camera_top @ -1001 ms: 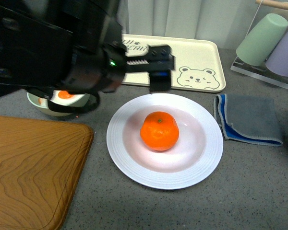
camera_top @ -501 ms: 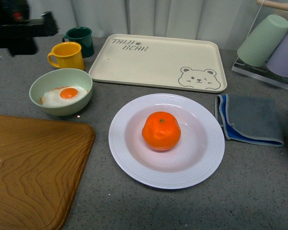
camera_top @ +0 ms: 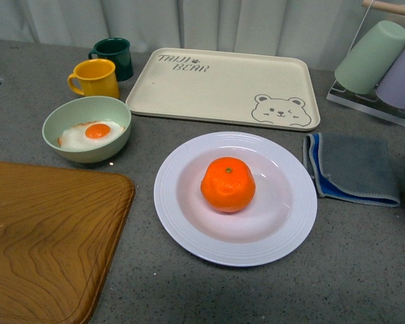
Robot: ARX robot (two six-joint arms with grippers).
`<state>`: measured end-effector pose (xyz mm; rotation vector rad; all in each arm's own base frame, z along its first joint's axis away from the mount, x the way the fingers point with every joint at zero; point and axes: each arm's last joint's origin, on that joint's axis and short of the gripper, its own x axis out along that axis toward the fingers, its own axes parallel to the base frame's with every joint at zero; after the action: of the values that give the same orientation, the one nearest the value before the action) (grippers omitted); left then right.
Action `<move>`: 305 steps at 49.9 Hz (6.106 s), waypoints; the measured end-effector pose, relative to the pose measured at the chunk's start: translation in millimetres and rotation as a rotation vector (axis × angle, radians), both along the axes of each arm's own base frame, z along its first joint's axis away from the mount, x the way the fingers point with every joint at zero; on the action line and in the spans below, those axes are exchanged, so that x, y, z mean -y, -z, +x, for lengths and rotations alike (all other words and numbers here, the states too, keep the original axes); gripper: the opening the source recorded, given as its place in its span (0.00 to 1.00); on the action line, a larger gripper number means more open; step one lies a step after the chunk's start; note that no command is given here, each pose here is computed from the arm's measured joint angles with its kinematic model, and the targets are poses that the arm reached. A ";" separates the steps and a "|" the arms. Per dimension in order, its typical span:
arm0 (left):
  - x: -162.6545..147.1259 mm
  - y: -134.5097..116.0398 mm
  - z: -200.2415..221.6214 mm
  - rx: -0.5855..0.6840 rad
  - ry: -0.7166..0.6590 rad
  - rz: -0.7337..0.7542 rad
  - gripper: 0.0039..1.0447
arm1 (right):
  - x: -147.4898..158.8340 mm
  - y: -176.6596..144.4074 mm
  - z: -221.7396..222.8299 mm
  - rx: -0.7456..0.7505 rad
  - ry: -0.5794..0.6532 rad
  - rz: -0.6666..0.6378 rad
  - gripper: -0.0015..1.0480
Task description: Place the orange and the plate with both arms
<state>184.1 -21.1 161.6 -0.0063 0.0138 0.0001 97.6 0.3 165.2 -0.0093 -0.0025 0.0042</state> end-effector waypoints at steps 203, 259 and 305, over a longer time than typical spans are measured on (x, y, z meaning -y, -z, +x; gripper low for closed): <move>-20.8 -8.7 -87.5 0.031 0.002 0.002 0.94 | -51.3 69.9 139.4 -0.940 -0.252 0.712 0.91; -20.8 -8.7 -87.5 0.031 0.002 0.002 0.94 | -77.1 135.4 221.2 -1.190 -0.220 0.970 0.78; -20.8 -8.7 -87.5 0.031 0.002 0.002 0.94 | -64.4 119.7 235.2 -0.971 -0.252 0.999 0.04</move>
<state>96.6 -0.2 170.3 -0.0048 -0.0174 -0.0023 332.8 64.6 45.4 0.9932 0.9651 0.2586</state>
